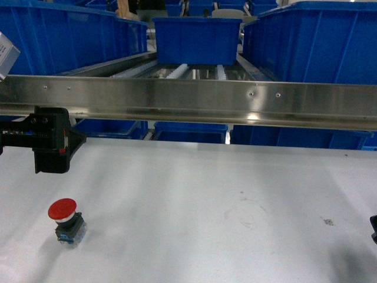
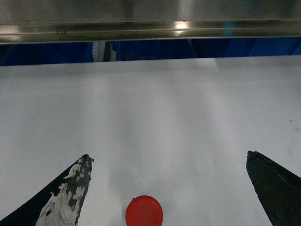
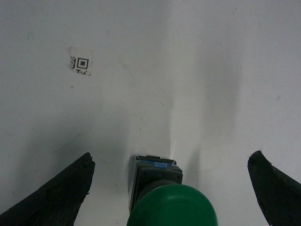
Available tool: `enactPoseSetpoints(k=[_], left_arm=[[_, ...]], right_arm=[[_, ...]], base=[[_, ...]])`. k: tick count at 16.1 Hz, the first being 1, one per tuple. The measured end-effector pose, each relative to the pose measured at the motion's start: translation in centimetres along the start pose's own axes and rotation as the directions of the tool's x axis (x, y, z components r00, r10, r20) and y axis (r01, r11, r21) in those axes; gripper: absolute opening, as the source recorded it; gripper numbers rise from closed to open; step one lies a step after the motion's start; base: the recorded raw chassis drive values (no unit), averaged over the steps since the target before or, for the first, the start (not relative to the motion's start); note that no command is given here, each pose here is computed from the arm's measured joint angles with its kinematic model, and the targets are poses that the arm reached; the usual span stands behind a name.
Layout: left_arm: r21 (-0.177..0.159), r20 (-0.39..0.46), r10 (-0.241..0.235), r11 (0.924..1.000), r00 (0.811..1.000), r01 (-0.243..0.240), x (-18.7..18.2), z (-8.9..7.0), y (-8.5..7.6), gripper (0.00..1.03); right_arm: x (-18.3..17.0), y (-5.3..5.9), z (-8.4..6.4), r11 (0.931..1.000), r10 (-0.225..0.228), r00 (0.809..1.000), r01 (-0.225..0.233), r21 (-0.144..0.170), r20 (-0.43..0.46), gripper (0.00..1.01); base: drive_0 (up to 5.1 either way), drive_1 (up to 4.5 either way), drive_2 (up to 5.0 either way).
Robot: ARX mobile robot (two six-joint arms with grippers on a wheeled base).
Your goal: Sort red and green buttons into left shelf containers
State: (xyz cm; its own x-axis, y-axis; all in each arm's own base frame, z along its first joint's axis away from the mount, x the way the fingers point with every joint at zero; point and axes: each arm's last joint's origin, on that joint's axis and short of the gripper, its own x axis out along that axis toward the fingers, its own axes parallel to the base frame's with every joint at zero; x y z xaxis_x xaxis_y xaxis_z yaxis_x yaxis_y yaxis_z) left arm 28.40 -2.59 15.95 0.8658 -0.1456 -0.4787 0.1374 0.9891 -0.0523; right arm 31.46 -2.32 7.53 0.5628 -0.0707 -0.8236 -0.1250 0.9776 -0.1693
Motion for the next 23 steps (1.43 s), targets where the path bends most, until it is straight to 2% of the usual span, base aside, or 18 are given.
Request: enactPoseSetpoints(k=[3,5,6,7,8,10,11,12,14,17,18,19,20,22,23], left_arm=[[0.0,0.0,0.001,1.0,1.0,-0.001,0.0,0.0,0.0,0.98],[0.0,0.0,0.001,1.0,1.0,-0.001,0.0,0.0,0.0,0.98],[0.0,0.0,0.002,1.0,1.0,-0.002,0.0,0.0,0.0,0.98],[0.0,0.0,0.002,1.0,1.0,-0.002,0.0,0.0,0.0,0.98],[0.0,0.0,0.002,1.0,1.0,-0.002,0.0,0.0,0.0,0.98],[0.0,0.0,0.001,1.0,1.0,-0.001,0.0,0.0,0.0,0.98],[0.0,0.0,0.002,1.0,1.0,-0.002,0.0,0.0,0.0,0.98],[0.0,0.0,0.002,1.0,1.0,-0.002,0.0,0.0,0.0,0.98],[0.0,0.0,0.002,1.0,1.0,-0.002,0.0,0.0,0.0,0.98],[0.0,0.0,0.002,1.0,1.0,-0.002,0.0,0.0,0.0,0.98],[0.0,0.0,0.002,1.0,1.0,-0.002,0.0,0.0,0.0,0.98],[0.0,0.0,0.002,1.0,1.0,-0.002,0.0,0.0,0.0,0.98],[0.0,0.0,0.002,1.0,1.0,-0.002,0.0,0.0,0.0,0.98],[0.0,0.0,0.002,1.0,1.0,-0.002,0.0,0.0,0.0,0.98],[0.0,0.0,0.002,1.0,1.0,-0.002,0.0,0.0,0.0,0.98]], right_arm=[[0.7,0.4,-1.2,0.9995,-0.032,0.999,0.032,0.0,-0.035,0.98],[0.8,0.6,-1.4,0.9987,-0.047,0.998,0.047,0.017,-0.029,0.98],[0.8,0.7,-1.9,0.9981,-0.047,0.998,0.049,0.039,-0.041,0.98],[0.9,1.0,-2.8,0.9968,-0.04,0.997,0.044,0.066,-0.065,0.91],[1.0,1.1,-3.2,0.9958,-0.049,0.996,0.054,0.075,-0.07,0.8],[1.1,1.3,-3.3,0.9917,-0.051,0.997,0.057,0.115,-0.057,0.53],[1.0,1.5,-3.6,0.9901,-0.062,0.997,0.066,0.124,-0.034,0.38],[0.9,1.8,-3.8,0.9889,-0.061,0.998,0.065,0.133,-0.031,0.28],[0.9,1.8,-4.2,0.9853,-0.068,0.998,0.068,0.156,-0.009,0.27],[-1.1,1.4,-5.7,0.9851,-0.052,0.996,0.038,0.168,0.078,0.27],[-2.4,1.2,-5.9,0.9847,-0.055,0.99,0.032,0.172,0.132,0.27],[-4.0,0.7,-5.7,0.983,-0.061,0.976,0.022,0.182,0.21,0.27],[-5.6,0.3,-5.4,0.9823,-0.063,0.957,0.01,0.187,0.282,0.27],[-9.2,-0.5,-5.4,0.9835,-0.077,0.904,0.0,0.181,0.42,0.27],[-10.4,-0.8,-5.9,0.9824,-0.073,0.892,-0.013,0.186,0.447,0.27]], base=[[0.0,0.0,0.0],[0.0,0.0,0.0],[0.0,0.0,0.0],[0.0,0.0,0.0],[0.0,0.0,0.0],[0.0,0.0,0.0],[0.0,0.0,0.0],[0.0,0.0,0.0],[0.0,0.0,0.0],[0.0,0.0,0.0],[0.0,0.0,0.0],[0.0,0.0,0.0],[0.0,0.0,0.0],[0.0,0.0,0.0],[0.0,0.0,0.0]])
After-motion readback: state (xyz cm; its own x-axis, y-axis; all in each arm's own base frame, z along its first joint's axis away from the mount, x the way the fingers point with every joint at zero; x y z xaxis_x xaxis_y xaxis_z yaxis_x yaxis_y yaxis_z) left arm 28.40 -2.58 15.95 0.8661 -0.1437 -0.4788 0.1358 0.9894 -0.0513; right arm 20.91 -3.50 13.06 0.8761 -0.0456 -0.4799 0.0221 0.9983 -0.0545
